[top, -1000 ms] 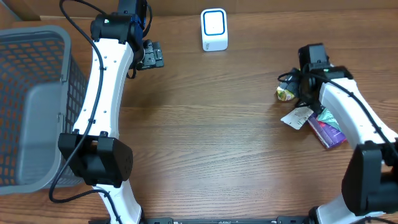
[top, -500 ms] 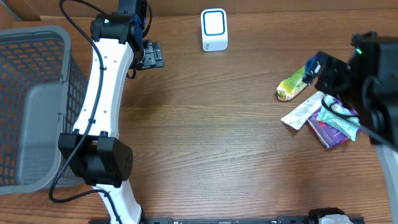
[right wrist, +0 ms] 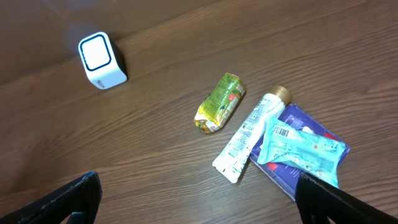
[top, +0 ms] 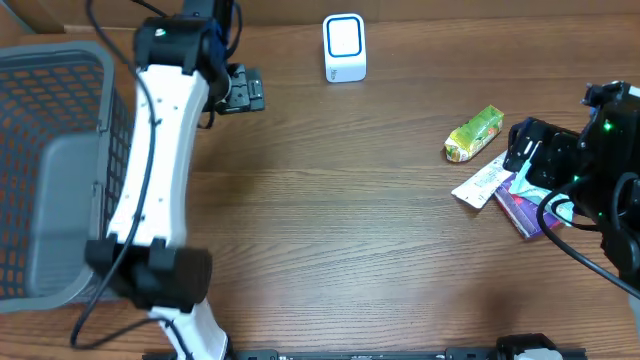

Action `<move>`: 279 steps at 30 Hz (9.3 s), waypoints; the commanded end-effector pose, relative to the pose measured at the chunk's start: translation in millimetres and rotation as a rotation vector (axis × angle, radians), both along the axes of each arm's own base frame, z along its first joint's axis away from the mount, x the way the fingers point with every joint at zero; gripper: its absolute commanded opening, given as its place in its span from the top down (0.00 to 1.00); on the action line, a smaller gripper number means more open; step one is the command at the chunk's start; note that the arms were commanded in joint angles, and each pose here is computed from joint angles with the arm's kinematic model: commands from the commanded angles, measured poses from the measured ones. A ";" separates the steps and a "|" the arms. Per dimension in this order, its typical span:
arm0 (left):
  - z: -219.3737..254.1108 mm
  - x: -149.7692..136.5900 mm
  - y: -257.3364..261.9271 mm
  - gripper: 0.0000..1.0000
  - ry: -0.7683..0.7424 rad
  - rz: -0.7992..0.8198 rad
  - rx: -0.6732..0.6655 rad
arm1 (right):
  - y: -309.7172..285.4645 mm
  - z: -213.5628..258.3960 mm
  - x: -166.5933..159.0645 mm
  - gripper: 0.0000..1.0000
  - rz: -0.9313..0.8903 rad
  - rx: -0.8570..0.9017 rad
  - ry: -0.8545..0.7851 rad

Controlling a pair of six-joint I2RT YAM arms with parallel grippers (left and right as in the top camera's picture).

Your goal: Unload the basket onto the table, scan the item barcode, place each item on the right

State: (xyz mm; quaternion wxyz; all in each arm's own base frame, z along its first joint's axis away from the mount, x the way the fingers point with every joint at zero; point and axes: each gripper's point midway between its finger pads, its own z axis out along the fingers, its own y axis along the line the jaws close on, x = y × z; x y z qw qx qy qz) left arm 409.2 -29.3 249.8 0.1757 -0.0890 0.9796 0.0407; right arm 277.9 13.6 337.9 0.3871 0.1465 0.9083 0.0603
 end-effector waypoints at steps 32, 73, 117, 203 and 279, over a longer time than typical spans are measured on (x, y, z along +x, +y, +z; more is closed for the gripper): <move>15.1 -183.3 3.2 0.01 -0.523 0.084 0.152 | -9.5 -63.7 -42.8 0.00 0.055 -0.100 -0.136; -120.8 -168.5 -56.6 0.00 0.054 -0.079 0.250 | -9.4 -65.1 -44.2 0.00 0.056 -0.101 -0.129; -131.2 -167.4 -57.4 0.00 0.089 -0.082 0.275 | 36.3 -88.8 -44.9 0.00 0.346 -0.307 -1.088; -105.9 -161.5 42.3 0.00 -1.076 -0.168 0.116 | 46.0 -164.7 -39.3 0.00 0.427 -0.255 -0.796; -97.0 -162.7 40.0 0.00 -1.115 -0.175 0.115 | 46.0 -164.7 -39.3 0.00 0.427 -0.255 -0.796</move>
